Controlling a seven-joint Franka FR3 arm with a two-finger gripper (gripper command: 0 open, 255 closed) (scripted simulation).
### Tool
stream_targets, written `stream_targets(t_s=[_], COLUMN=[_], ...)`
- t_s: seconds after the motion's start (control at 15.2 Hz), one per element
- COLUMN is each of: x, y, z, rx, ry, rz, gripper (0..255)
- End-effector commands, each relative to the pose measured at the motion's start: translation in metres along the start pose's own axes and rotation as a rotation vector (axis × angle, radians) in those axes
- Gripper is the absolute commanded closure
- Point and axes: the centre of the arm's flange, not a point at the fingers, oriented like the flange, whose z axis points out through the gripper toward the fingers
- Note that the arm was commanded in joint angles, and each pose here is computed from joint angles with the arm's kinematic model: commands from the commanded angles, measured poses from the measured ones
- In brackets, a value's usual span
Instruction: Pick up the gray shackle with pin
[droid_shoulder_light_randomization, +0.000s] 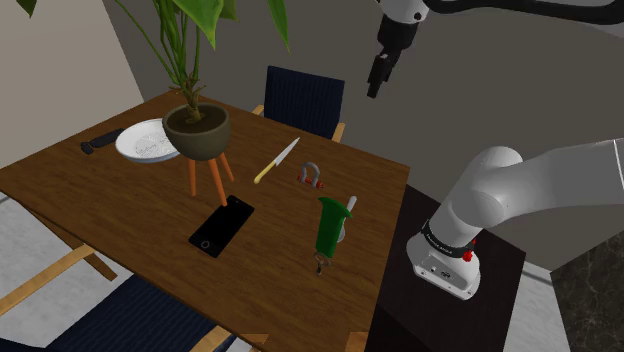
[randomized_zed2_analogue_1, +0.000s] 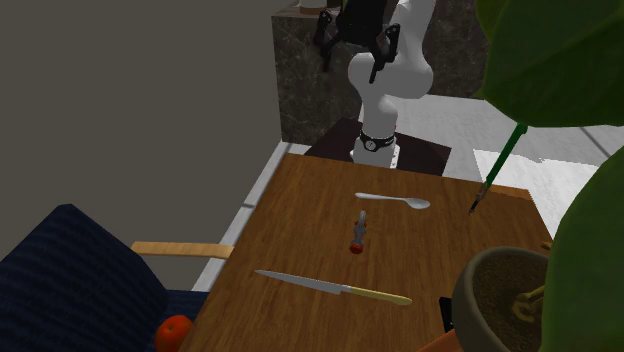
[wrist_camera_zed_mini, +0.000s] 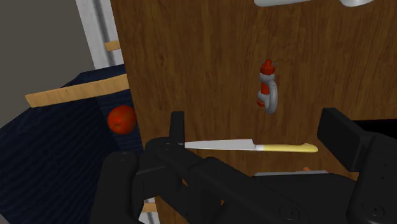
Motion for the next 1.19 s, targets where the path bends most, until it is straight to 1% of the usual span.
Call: stream_targets(t_s=[0.0, 1.12], x=[0.000, 0.048], y=[0.000, -0.073], z=[0.000, 0.205], rx=[0.000, 0.043], ry=[0.000, -0.030], rz=[0.000, -0.090], gripper=[0, 0])
